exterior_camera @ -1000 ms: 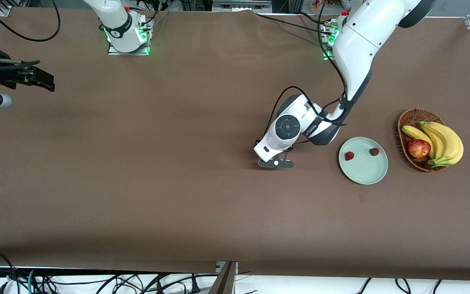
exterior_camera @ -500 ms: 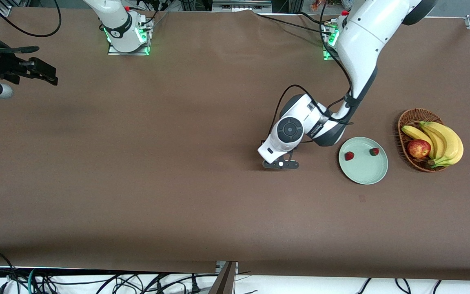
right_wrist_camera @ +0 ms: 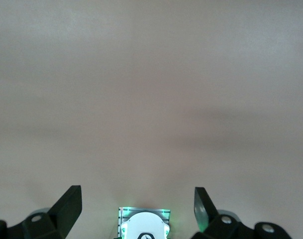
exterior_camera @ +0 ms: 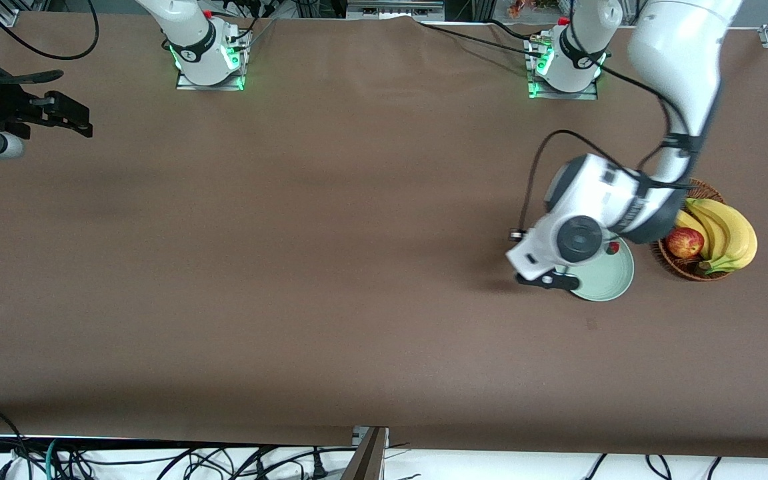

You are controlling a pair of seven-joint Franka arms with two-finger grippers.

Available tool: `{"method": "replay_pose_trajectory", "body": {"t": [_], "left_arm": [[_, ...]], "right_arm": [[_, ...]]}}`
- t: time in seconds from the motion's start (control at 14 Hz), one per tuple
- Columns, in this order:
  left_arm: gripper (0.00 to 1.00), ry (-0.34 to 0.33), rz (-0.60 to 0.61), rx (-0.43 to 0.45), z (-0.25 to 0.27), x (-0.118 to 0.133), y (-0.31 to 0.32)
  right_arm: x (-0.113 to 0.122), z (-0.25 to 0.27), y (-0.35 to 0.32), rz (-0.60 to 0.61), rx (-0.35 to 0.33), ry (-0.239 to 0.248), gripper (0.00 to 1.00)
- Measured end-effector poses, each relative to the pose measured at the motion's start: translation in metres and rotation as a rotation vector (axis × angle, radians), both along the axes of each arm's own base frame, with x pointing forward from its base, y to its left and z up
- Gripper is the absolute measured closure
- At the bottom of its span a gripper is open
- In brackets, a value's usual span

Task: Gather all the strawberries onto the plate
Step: 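Lower the strawberry onto the plate and open the left gripper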

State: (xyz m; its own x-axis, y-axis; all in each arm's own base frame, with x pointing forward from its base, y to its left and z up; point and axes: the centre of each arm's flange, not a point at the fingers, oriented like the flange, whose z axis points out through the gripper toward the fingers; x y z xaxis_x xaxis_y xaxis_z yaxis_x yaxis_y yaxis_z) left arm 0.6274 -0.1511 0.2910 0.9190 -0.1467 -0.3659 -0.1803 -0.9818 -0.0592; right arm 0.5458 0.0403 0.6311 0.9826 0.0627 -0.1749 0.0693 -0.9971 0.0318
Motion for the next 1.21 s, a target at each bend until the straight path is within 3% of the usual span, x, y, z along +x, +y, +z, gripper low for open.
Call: {"method": "replay_pose_trajectory", "body": {"t": [0.29,0.64,0.86,0.93,1.21], "left_arm": [[0.67,0.035,-0.175,-0.099,-0.007,0.014,0.091],[0.67,-0.028,-0.488,-0.295,-0.071,0.027,0.168],[0.67,-0.049,-0.543,-0.378,-0.104,0.027,0.181],[0.63,-0.051,-0.549,-0.387,-0.105,0.027,0.178],[0.22,-0.068,-0.559,-0.383,-0.090,0.032,0.175]], "right_arm": [[0.003,-0.004,-0.002,-0.002,0.001,0.004,0.00],[0.003,-0.004,-0.004,-0.003,0.001,0.003,0.00],[0.004,-0.004,-0.004,-0.002,0.002,0.002,0.00],[0.004,-0.004,-0.005,-0.002,0.002,0.002,0.00],[0.005,-0.005,-0.006,-0.003,0.002,0.000,0.00]]}}
